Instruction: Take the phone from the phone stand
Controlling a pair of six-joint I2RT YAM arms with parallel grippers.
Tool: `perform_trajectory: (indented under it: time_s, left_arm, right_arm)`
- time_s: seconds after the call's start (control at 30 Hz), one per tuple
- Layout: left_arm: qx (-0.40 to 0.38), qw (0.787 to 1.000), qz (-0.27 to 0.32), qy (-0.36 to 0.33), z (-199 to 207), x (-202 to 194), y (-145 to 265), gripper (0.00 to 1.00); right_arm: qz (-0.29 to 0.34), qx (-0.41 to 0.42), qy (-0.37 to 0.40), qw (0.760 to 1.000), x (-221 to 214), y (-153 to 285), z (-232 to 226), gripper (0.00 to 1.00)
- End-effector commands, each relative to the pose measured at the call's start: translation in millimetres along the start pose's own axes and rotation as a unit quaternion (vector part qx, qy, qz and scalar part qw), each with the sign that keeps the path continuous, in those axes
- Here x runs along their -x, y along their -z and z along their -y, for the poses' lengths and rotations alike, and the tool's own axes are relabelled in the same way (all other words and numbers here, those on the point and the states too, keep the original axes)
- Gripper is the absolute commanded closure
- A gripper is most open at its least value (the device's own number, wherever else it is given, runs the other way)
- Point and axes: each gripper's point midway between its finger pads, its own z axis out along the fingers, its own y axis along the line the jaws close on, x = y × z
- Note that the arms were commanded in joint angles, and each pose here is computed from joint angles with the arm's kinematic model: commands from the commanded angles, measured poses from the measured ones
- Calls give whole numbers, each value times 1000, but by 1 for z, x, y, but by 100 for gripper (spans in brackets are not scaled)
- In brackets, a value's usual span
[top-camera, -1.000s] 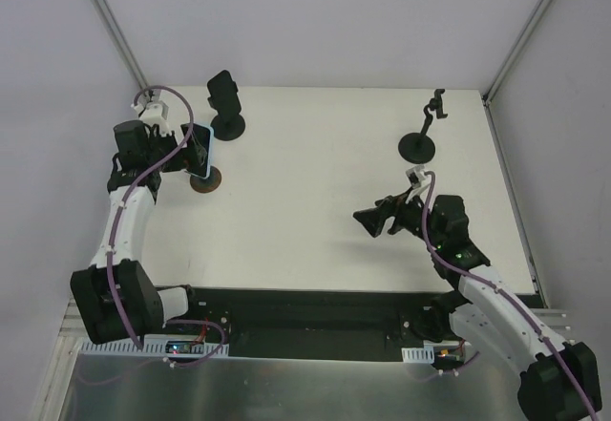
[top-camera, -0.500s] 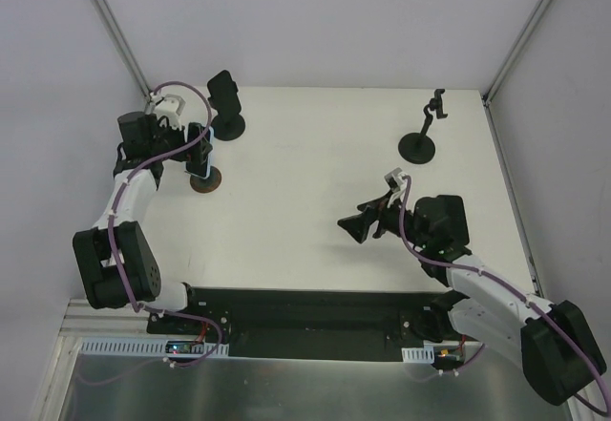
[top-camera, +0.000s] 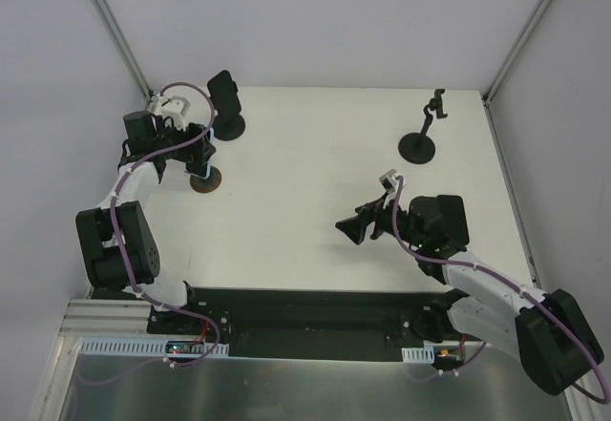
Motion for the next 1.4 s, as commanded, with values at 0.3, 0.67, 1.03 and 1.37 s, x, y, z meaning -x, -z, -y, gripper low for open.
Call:
perform_trajectory:
  time_s: [0.3, 0.67, 1.03, 1.37]
  left_arm:
    - [10, 999, 17, -45, 4, 8, -7, 18]
    - [28, 998, 11, -52, 8, 6, -7, 31]
    - [76, 995, 64, -13, 11, 44, 23, 79]
    - [138, 979, 124, 86, 16, 78, 63, 98]
  right_arm:
    - [39, 22, 33, 998, 27, -4, -11, 4]
    - [36, 28, 32, 998, 25, -4, -13, 4]
    - [33, 46, 37, 998, 27, -4, -20, 4]
    - [32, 48, 48, 997, 32, -2, -23, 4]
